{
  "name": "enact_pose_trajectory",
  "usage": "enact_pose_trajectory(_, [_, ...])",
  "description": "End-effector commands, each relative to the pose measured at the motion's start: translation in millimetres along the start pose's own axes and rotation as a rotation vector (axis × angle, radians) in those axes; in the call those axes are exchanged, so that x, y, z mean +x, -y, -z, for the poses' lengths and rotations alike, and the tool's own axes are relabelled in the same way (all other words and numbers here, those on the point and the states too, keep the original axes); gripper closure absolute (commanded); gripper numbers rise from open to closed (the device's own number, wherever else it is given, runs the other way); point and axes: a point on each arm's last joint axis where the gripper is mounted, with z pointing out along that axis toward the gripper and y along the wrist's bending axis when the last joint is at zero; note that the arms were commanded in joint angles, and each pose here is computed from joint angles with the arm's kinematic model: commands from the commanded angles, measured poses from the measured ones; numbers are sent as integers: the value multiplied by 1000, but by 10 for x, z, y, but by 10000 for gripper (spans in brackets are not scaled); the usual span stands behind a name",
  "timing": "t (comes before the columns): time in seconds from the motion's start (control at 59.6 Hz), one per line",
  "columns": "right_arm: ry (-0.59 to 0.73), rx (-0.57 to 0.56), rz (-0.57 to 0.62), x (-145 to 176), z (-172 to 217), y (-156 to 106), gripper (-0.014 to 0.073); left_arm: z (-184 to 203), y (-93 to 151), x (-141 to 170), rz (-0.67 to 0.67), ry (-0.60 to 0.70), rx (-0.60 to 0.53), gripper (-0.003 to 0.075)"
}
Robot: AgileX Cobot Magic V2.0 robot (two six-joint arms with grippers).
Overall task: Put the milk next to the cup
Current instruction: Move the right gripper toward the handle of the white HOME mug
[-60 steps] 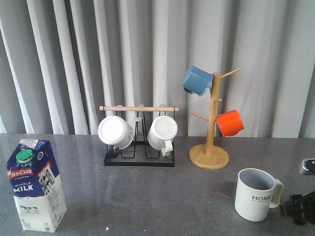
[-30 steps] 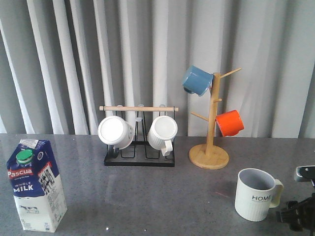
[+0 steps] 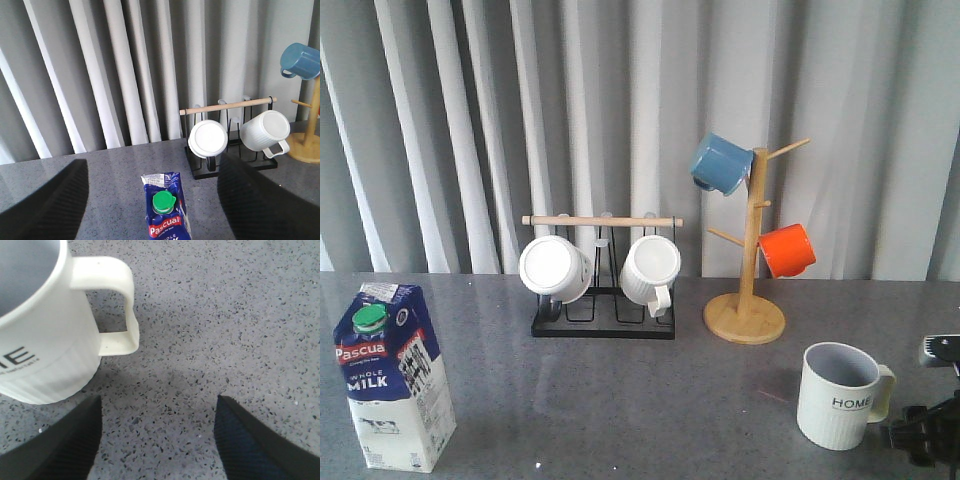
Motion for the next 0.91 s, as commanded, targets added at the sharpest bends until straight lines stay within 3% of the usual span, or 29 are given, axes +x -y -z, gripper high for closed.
enact_pose_trajectory(0.0, [109, 28, -3, -198, 126, 21, 132, 55, 5, -152, 8, 106, 5, 197])
enact_pose_trajectory(0.201, [100, 4, -41, -193, 125, -8, 132, 55, 5, -151, 8, 105, 6, 197])
enact_pose_trajectory(0.285, [119, 11, 28, -209, 109, -56, 133, 55, 5, -151, 8, 105, 6, 197])
enact_pose_trajectory(0.889, [149, 42, 10, -256, 21, -20, 139, 55, 6, -149, 8, 103, 6, 197])
